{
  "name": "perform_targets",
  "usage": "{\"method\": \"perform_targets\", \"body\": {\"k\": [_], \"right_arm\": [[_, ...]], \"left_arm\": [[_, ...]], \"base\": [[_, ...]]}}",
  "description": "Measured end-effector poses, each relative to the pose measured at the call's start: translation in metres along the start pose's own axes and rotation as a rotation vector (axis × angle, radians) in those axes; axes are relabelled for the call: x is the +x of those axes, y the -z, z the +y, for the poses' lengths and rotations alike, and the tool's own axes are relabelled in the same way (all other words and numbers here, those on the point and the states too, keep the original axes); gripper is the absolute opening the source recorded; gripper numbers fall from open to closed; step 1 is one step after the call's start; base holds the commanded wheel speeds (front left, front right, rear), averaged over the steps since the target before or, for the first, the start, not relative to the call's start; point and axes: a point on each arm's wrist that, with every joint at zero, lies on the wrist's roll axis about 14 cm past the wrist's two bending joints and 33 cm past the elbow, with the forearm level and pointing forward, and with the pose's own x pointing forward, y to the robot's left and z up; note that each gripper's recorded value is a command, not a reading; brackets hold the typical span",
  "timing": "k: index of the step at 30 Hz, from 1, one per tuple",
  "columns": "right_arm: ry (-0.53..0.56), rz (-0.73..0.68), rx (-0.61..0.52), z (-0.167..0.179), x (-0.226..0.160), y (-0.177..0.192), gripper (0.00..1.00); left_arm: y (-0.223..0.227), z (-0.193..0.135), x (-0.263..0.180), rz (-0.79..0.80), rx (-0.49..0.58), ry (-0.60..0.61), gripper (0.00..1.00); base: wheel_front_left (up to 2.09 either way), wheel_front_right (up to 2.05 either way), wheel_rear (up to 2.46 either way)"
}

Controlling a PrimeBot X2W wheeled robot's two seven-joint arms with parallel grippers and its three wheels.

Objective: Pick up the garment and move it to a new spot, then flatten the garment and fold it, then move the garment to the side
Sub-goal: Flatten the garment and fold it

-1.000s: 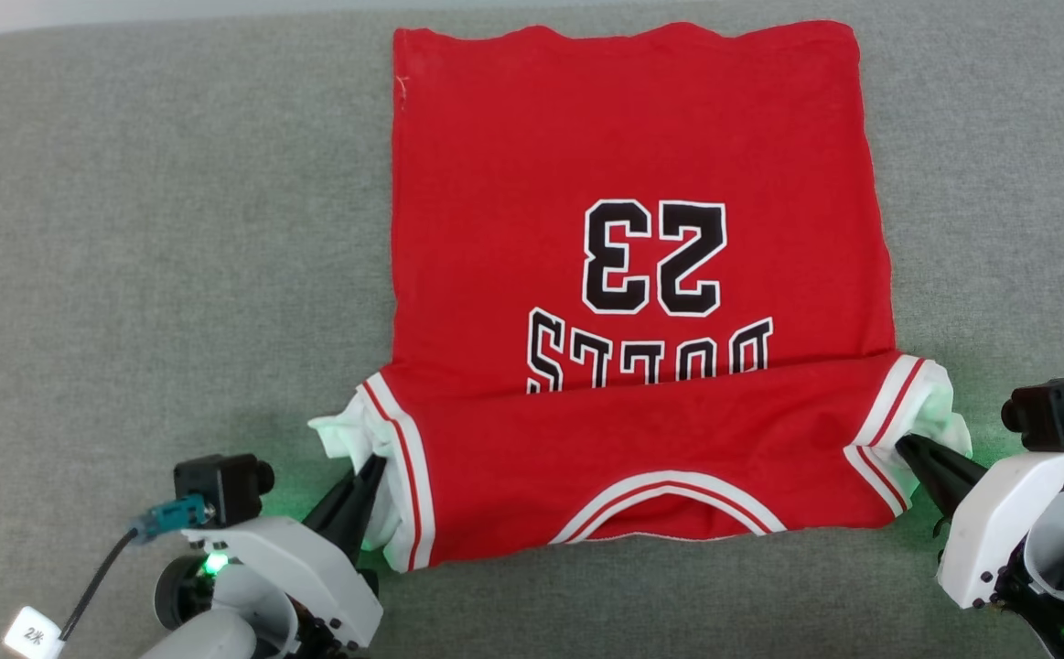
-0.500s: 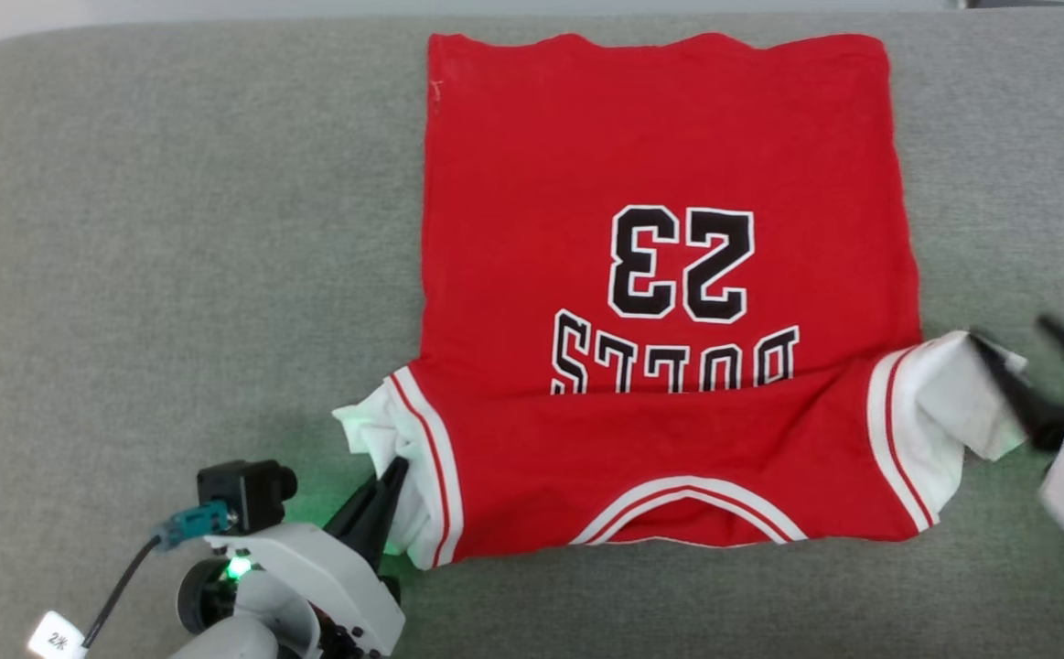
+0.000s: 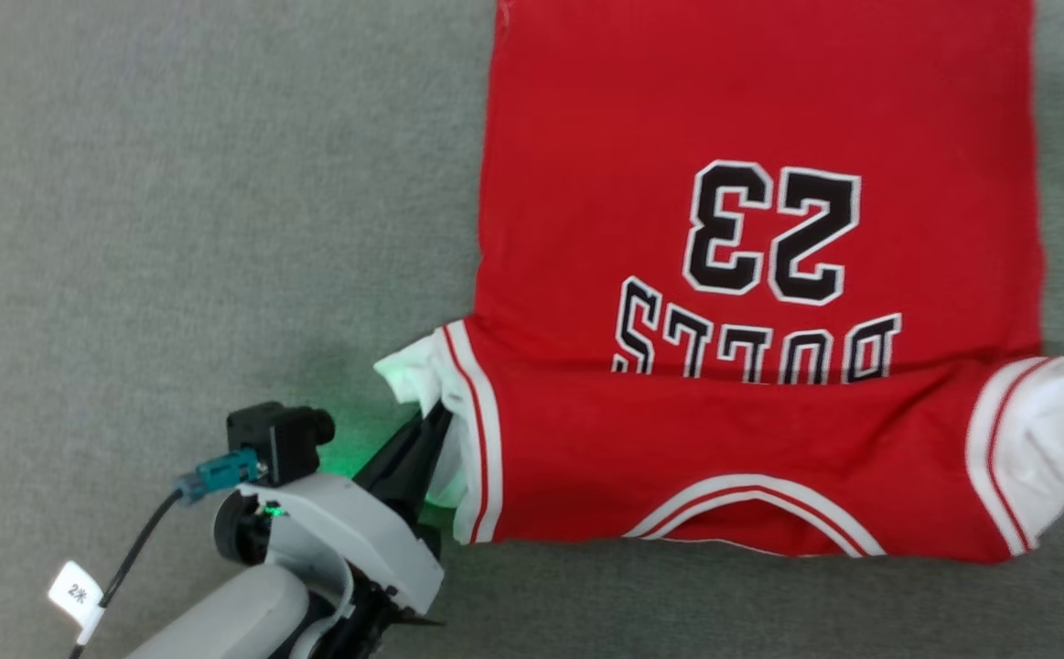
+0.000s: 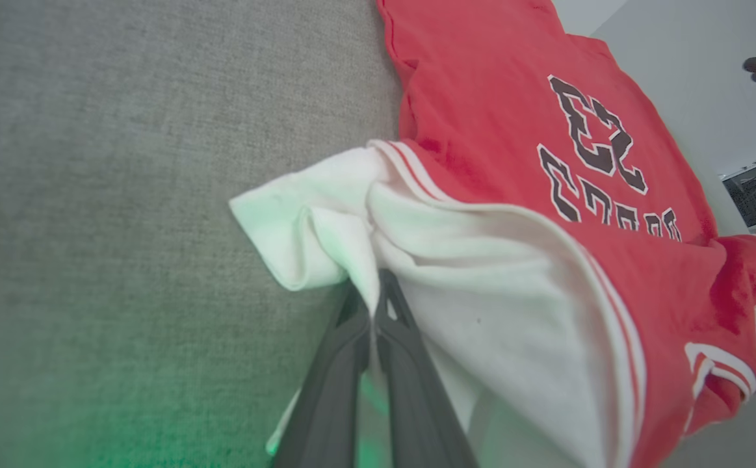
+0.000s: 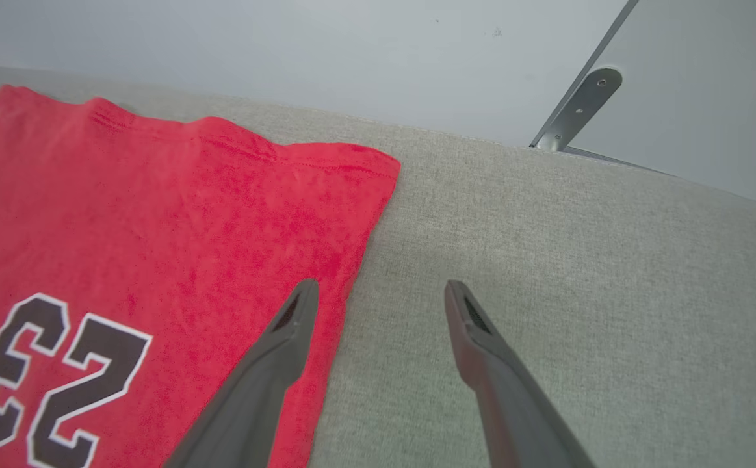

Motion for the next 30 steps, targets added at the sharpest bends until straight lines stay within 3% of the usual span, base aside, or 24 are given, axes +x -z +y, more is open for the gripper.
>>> {"method": "perform_targets", "body": {"k": [6, 18, 19, 20, 21, 22, 30], "right_arm": [[0.048, 0.173, 0.009, -0.008, 0.056, 0.01, 1.0], [0.045, 0.313, 0.052, 0.008, 0.131, 0.033, 1.0], [0.043, 0.312, 0.055, 0.009, 0.134, 0.033, 0.78], [0.041, 0.316, 0.054, 0.01, 0.137, 0.034, 0.14], [0.04, 0.314, 0.053, 0.011, 0.139, 0.034, 0.14], [0.039, 0.315, 0.055, 0.011, 0.139, 0.034, 0.0], [0.018, 0.247, 0.067, 0.018, 0.132, 0.028, 0.0]], "left_arm": [[0.001, 0.002, 0.007, -0.001, -0.004, 0.001, 0.0], [0.007, 0.011, 0.009, 0.007, -0.026, -0.018, 0.0], [0.008, 0.012, 0.009, 0.009, -0.029, -0.021, 0.0], [0.008, 0.012, 0.009, 0.009, -0.03, -0.023, 0.0], [0.008, 0.012, 0.009, 0.009, -0.03, -0.023, 0.0], [0.008, 0.012, 0.009, 0.008, -0.03, -0.023, 0.0], [-0.001, 0.008, 0.007, -0.029, -0.02, -0.017, 0.0]], "base": [[0.0, 0.0, 0.0], [0.0, 0.0, 0.0], [0.0, 0.0, 0.0], [0.0, 0.0, 0.0], [0.0, 0.0, 0.0], [0.0, 0.0, 0.0], [0.0, 0.0, 0.0]]}}
